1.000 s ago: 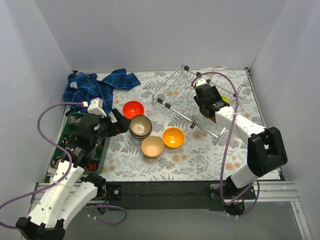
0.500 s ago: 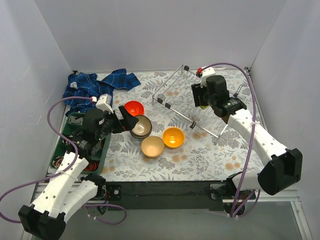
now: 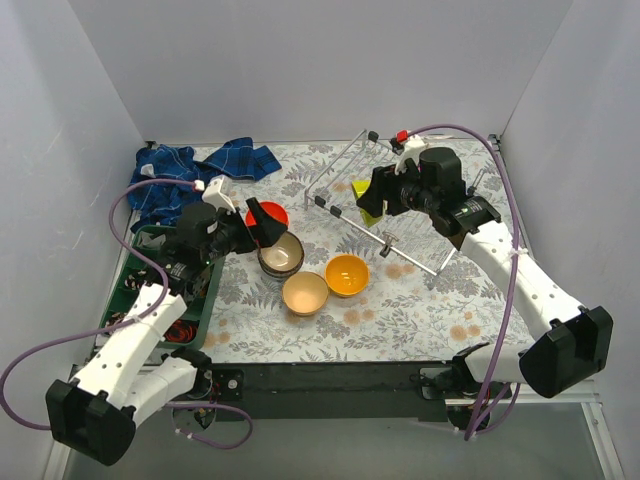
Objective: Unload the bowls from the dish rack
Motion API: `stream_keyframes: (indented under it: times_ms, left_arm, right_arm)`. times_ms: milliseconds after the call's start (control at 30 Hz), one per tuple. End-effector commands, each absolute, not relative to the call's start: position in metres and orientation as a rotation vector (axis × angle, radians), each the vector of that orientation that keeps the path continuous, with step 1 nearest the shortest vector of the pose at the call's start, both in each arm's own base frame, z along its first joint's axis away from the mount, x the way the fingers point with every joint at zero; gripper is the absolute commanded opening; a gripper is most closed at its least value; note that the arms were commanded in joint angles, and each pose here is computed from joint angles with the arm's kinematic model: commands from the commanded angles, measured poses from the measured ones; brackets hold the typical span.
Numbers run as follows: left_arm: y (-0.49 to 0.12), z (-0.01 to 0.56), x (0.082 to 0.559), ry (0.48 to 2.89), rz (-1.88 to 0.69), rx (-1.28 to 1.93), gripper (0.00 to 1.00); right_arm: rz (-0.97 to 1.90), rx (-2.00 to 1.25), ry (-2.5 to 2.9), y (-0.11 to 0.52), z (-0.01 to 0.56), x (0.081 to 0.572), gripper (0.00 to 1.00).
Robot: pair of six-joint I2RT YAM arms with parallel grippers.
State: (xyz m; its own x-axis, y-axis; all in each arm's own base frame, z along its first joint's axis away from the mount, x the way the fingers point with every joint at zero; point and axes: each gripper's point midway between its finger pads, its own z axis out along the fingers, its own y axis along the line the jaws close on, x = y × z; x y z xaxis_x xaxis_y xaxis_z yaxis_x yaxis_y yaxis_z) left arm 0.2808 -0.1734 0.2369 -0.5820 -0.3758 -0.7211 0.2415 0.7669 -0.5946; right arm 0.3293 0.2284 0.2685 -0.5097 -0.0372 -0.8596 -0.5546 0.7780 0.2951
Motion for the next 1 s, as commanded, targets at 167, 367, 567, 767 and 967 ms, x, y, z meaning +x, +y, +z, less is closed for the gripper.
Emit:
stream_keyframes:
  times_ms: [167,367,567,767,967]
  left_arm:
    - [-0.208,0.268,0.297,1.911,-1.022,-0.057,0.98]
    - [-0.232,0.266,0.297,1.872,-1.112,-0.021,0.98]
    - [-0.251,0.257,0.298,1.869,-1.179,-0.035,0.98]
    - [-0.260,0.246,0.301,1.887,-1.189,-0.074,0.93]
    - [-0.262,0.238,0.303,1.900,-1.217,-0.137,0.78]
  right_arm:
    - [1.164,-0.440,1.802,0.273,0.330,0.292,0.31]
    - [1.334,-0.406,1.776,0.283,0.331,0.279,0.31]
    - [1.432,-0.376,1.766,0.287,0.328,0.269,0.31]
    - [1.498,-0.371,1.758,0.289,0.331,0.262,0.31]
    - [1.539,-0.347,1.778,0.289,0.320,0.257,0.31]
